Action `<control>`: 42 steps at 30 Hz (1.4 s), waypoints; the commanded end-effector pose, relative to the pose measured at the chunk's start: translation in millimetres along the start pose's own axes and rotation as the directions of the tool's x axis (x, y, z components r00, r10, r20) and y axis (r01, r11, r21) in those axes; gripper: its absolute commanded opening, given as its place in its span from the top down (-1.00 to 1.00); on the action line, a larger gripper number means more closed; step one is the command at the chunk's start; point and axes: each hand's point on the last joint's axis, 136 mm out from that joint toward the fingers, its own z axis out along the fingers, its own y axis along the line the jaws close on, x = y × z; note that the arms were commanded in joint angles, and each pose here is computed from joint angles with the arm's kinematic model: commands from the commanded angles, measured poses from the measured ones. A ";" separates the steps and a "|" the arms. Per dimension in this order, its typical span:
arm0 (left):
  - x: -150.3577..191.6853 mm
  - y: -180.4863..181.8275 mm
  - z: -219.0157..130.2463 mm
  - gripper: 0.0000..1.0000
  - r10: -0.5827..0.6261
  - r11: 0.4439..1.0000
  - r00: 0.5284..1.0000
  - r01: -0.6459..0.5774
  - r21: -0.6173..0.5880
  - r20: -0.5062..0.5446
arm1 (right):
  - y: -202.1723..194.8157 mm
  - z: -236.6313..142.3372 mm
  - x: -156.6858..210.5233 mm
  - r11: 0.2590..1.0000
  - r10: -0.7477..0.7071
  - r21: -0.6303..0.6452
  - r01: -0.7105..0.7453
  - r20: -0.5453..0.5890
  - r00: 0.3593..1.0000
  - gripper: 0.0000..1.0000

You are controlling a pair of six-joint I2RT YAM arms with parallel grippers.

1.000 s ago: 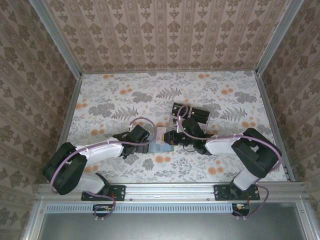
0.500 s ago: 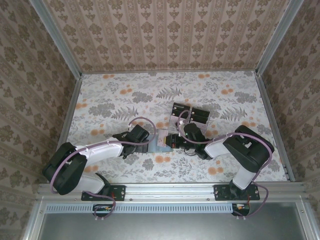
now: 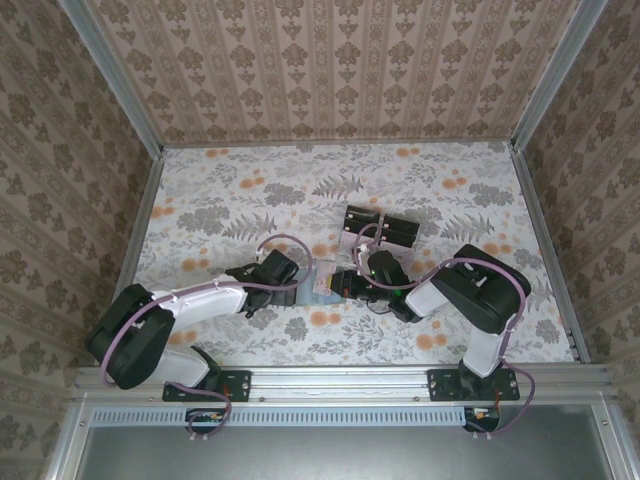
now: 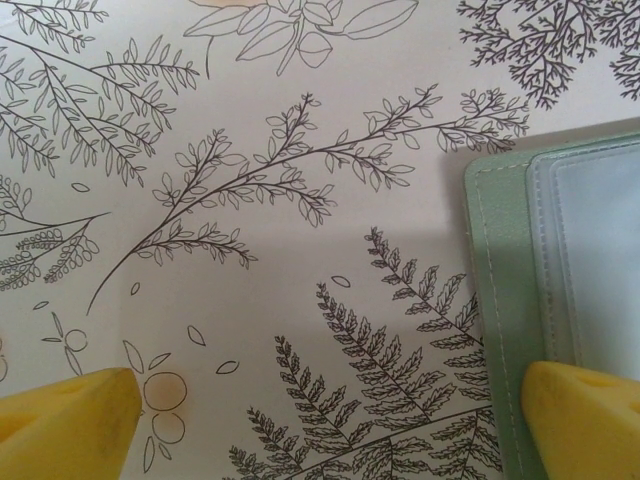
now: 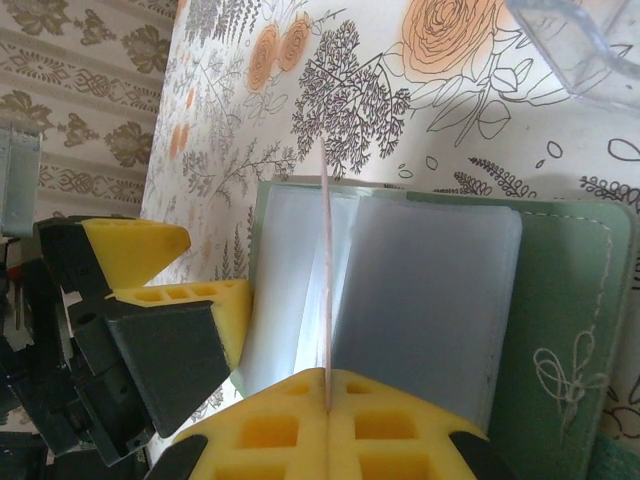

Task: Put the credit cards into the card holder
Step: Insert the credit card into the card slot.

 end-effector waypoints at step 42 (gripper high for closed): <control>14.8 5.7 7.7 -1.00 0.005 0.999 0.999 -0.008 -0.046 -0.052 | 5.9 16.8 33.3 0.991 0.083 -0.091 -0.097 -0.140 0.987 1.00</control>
